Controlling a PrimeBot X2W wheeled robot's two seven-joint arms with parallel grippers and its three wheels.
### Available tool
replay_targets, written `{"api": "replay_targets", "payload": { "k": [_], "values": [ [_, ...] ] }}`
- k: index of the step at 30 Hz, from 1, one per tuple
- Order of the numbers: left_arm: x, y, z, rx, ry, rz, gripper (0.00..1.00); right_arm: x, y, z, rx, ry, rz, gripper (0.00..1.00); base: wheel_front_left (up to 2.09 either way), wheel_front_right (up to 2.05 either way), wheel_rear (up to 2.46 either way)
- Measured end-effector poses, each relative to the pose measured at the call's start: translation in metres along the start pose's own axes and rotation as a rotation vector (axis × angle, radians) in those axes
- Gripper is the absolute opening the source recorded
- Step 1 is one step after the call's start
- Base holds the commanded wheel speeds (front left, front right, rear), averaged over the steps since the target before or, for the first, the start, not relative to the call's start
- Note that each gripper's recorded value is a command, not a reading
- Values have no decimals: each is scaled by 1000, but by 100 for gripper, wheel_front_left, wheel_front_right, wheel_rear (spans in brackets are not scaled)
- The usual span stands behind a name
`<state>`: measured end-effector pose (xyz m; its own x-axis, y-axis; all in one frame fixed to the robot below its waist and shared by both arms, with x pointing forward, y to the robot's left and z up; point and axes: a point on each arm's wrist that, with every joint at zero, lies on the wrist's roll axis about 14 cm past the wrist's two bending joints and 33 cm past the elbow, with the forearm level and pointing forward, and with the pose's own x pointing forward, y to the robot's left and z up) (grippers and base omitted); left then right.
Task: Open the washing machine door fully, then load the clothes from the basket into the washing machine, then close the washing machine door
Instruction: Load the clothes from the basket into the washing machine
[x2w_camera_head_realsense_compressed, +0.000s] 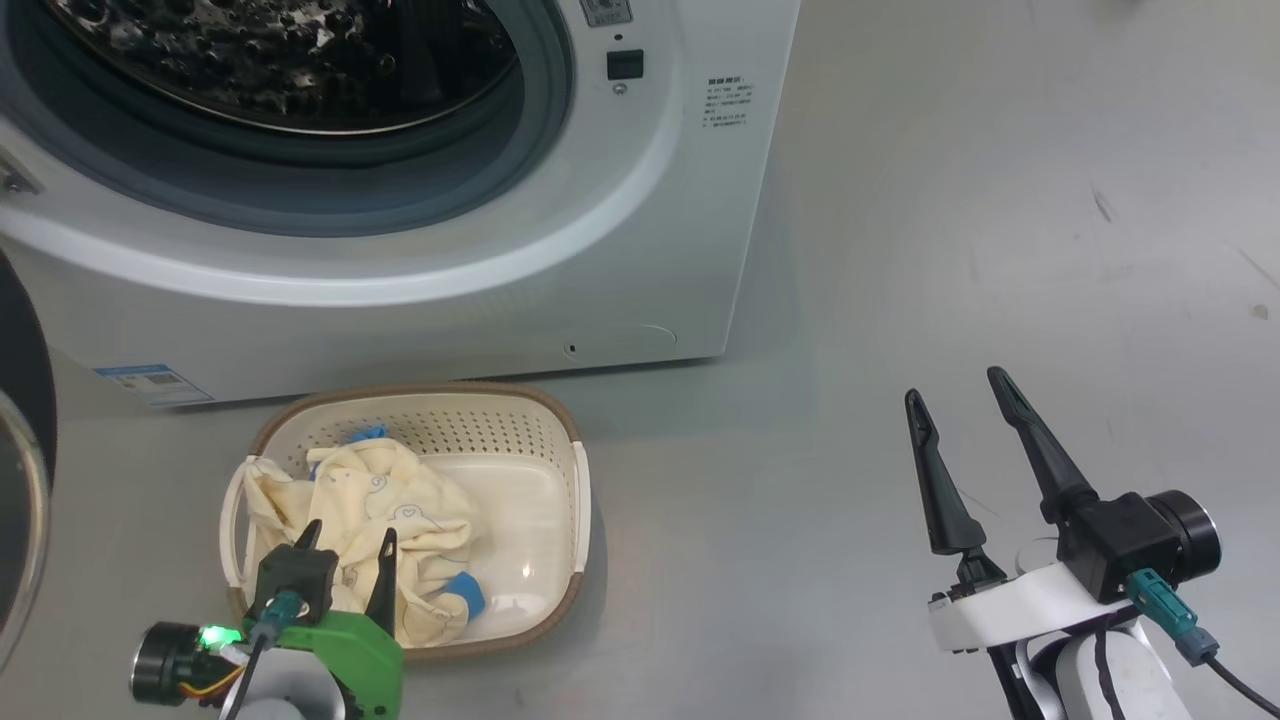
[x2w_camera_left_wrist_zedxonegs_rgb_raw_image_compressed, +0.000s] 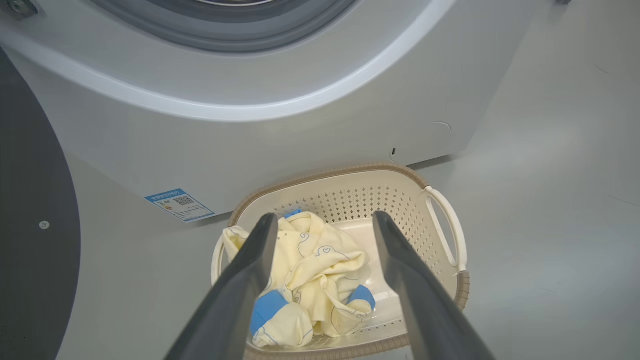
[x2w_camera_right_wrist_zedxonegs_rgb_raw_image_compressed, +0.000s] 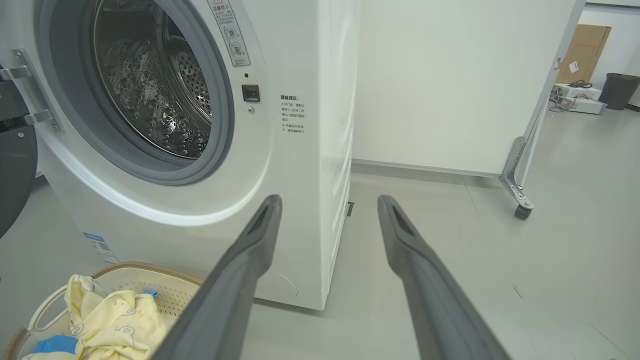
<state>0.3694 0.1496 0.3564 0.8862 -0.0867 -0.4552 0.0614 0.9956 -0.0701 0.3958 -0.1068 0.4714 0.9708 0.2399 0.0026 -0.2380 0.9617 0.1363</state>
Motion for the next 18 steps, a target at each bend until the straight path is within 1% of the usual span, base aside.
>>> {"api": "replay_targets", "payload": {
  "k": [2,7,11,14,18],
  "values": [
    [8,-2,-11,14,58,-15,100,4,0,-2,3,1,2,100,0,0,0],
    [29,-4,-36,88,191,-61,100,12,-7,-9,7,13,-11,100,0,0,0],
    [48,-9,-50,121,267,-95,100,14,-14,-19,10,38,-28,100,0,0,0],
    [67,-7,-63,185,334,-124,100,18,-20,-29,11,61,-43,100,0,0,0],
    [80,-5,-83,227,413,-144,100,21,-28,-41,11,88,-61,100,0,0,0]
  ]
}}
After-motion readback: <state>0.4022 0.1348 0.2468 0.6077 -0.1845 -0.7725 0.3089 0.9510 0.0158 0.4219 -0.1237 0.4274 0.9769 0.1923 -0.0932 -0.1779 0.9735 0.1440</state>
